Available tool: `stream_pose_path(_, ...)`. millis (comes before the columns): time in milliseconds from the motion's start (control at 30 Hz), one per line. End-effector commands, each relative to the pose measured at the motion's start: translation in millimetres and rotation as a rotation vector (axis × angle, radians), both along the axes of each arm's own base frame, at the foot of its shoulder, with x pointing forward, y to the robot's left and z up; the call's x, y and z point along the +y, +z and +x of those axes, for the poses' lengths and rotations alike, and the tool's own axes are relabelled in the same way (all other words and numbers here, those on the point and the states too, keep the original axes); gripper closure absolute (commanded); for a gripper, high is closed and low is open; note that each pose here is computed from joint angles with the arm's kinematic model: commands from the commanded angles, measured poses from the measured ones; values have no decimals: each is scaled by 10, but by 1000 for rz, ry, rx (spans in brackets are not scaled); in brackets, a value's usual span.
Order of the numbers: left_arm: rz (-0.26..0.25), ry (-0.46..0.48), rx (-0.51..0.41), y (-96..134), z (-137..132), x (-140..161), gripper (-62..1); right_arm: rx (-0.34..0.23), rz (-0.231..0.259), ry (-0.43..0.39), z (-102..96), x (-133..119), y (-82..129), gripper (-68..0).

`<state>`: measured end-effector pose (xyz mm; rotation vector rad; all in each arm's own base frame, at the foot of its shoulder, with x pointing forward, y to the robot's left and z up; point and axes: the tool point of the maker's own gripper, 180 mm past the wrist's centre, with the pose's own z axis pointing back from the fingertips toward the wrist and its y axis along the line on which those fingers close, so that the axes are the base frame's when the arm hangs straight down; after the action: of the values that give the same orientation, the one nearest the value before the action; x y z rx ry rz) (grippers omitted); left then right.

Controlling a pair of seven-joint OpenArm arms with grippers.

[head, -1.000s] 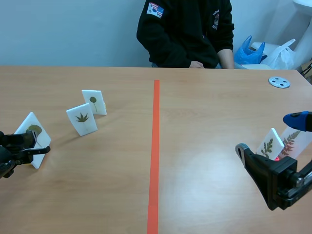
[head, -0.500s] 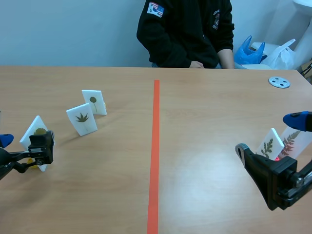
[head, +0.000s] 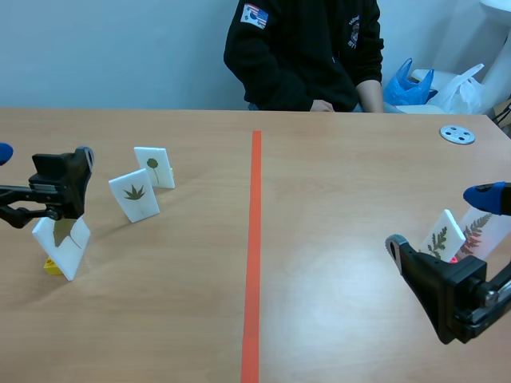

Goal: Sort the leaf by its shape. The table is split by an orange tape line. A compound leaf with several leaflets goes to the left side, a simple leaf with one blade goes to the right side. Return to the home posture when a red brick is placed on the table.

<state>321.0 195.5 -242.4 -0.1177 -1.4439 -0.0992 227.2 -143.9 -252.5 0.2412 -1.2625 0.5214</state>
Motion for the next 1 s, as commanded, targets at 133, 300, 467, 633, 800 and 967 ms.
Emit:
stream_pose_path(133, 2, -192, -12, 215, -325, -470, -623, -42, 7, -3, 55, -4, 119, -679)
stream_pose_path(300, -6, -373, 25, 244, -668, -856, -623, -42, 7, -3, 55, -4, 119, -679)
stream_pose_path(467, -27, -450, 124, 46, -950, -1023, -623, -42, 7, -3, 54, -4, 118, -679)
stream_pose_path(633, -60, -477, 191, -104, -1136, -1123, -623, -41, 7, -3, 54, -4, 118, -679)
stream_pose_path(800, -66, -495, 239, -194, -1214, -1187, -623, -39, 5, -3, 53, -6, 113, -679)
stream_pose_path(967, -58, -467, 238, -196, -1167, -1148, -623, -38, 5, -3, 52, -6, 111, -679)
